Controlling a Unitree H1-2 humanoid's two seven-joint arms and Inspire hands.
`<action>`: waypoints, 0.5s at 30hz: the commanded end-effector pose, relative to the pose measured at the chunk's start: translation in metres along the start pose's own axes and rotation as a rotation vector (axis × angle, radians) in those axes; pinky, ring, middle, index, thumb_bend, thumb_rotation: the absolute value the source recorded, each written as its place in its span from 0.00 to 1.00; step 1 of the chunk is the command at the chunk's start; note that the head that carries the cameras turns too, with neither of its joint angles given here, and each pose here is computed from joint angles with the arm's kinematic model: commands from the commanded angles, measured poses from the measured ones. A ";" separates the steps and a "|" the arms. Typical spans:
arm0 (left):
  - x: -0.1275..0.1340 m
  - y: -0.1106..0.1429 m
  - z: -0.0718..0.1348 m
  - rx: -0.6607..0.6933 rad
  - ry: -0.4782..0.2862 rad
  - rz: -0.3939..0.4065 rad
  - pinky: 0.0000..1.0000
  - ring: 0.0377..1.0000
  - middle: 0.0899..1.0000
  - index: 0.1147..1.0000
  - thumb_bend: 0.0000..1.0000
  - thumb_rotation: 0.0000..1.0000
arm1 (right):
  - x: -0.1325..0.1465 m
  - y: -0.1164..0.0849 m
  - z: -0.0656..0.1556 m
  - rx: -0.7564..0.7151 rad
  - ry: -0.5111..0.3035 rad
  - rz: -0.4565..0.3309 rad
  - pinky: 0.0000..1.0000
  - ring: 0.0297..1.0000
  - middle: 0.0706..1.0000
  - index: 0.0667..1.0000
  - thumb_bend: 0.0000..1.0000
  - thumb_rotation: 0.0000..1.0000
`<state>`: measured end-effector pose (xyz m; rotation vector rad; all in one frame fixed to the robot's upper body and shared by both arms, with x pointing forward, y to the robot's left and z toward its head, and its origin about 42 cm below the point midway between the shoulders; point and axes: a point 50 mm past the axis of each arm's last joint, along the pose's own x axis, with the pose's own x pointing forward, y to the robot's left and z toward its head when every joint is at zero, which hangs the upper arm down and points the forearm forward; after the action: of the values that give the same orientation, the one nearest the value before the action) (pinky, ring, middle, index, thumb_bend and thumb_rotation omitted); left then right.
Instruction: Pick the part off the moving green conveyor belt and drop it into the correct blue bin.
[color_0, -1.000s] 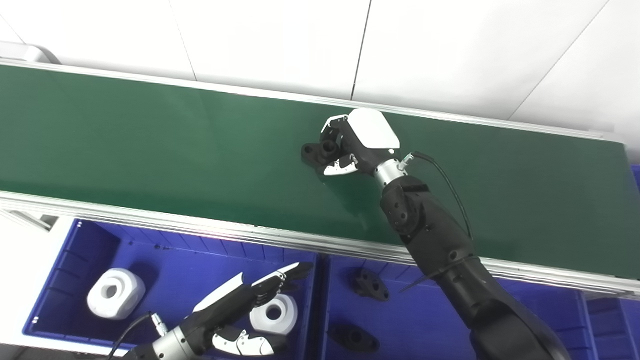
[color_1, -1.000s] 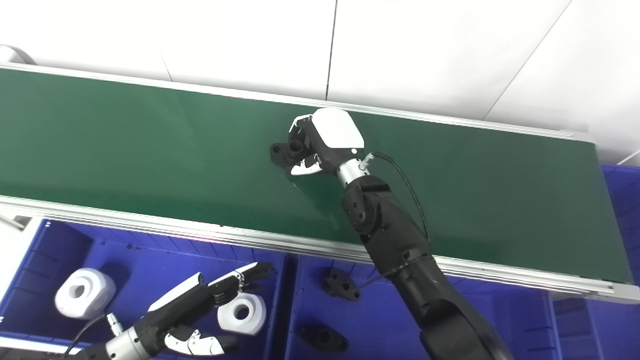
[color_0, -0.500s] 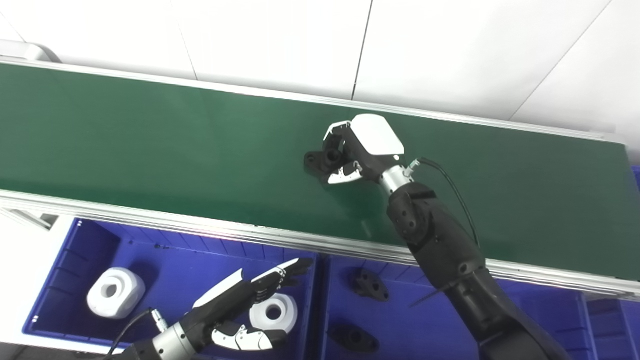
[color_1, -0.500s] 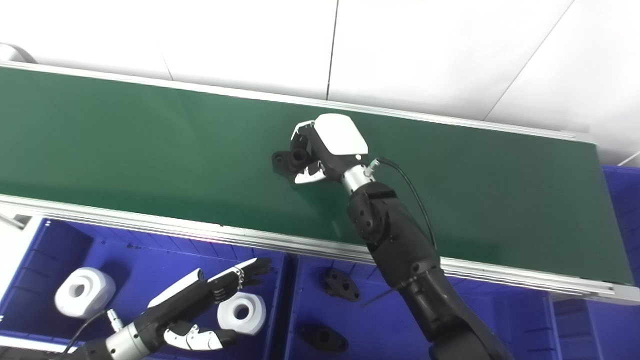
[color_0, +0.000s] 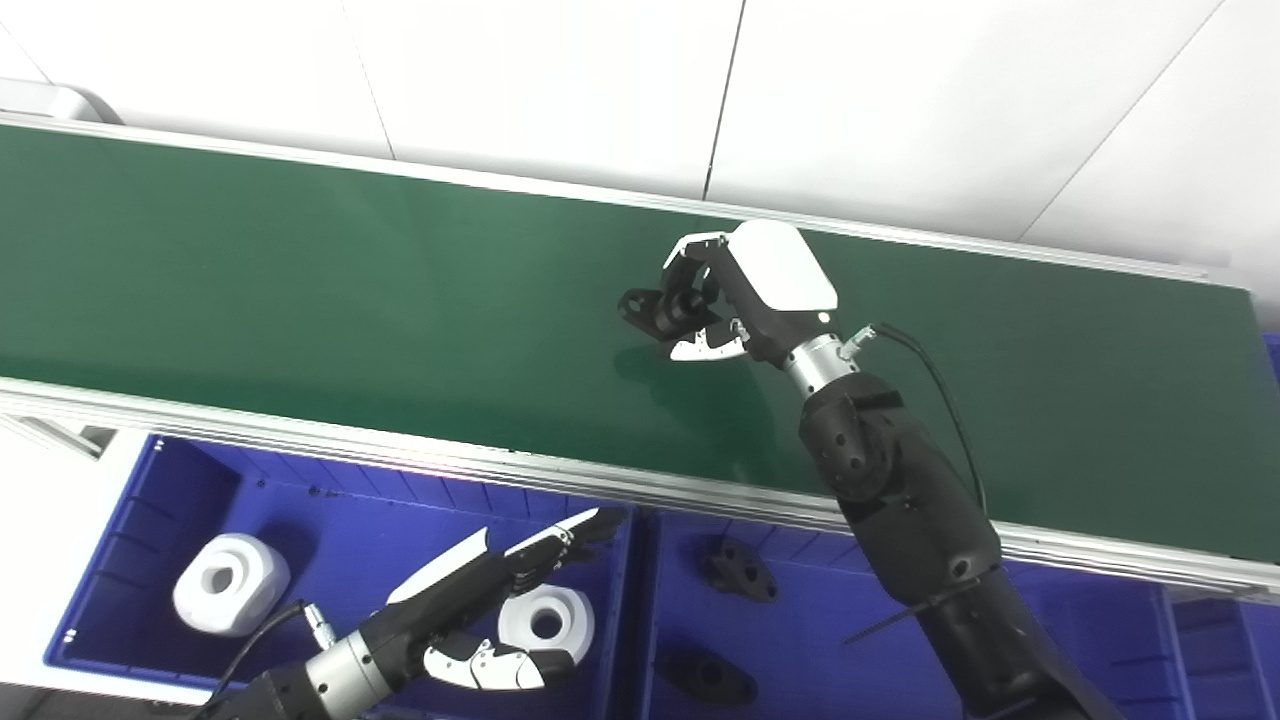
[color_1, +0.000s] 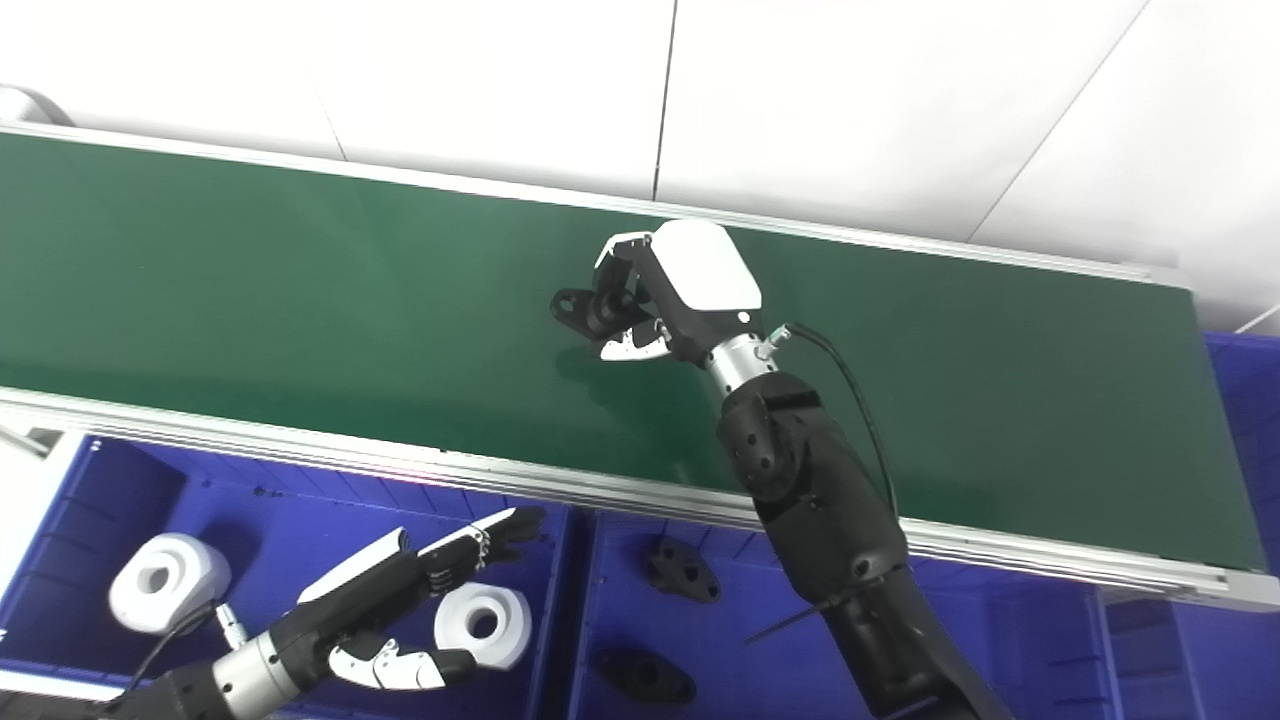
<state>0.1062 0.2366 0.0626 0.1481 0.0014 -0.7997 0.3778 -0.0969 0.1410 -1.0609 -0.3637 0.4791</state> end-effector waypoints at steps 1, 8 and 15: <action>-0.002 0.006 0.004 0.015 -0.018 -0.002 0.95 0.99 1.00 0.98 0.40 0.53 | 0.003 -0.015 0.008 -0.003 -0.009 -0.050 0.32 0.42 0.52 0.47 0.49 0.00; -0.004 0.008 0.006 0.015 -0.016 -0.003 0.96 0.99 1.00 0.98 0.39 0.53 | -0.011 -0.017 0.013 -0.001 -0.020 -0.060 0.33 0.42 0.51 0.47 0.50 0.00; -0.004 0.007 0.007 -0.010 -0.015 -0.009 0.97 1.00 1.00 0.98 0.40 0.53 | -0.026 -0.018 0.015 -0.007 -0.011 -0.047 0.35 0.42 0.48 0.49 0.50 0.00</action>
<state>0.1085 0.2425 0.0632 0.1463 0.0223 -0.8100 0.3499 -0.1080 0.1461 -1.0679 -0.3551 0.4798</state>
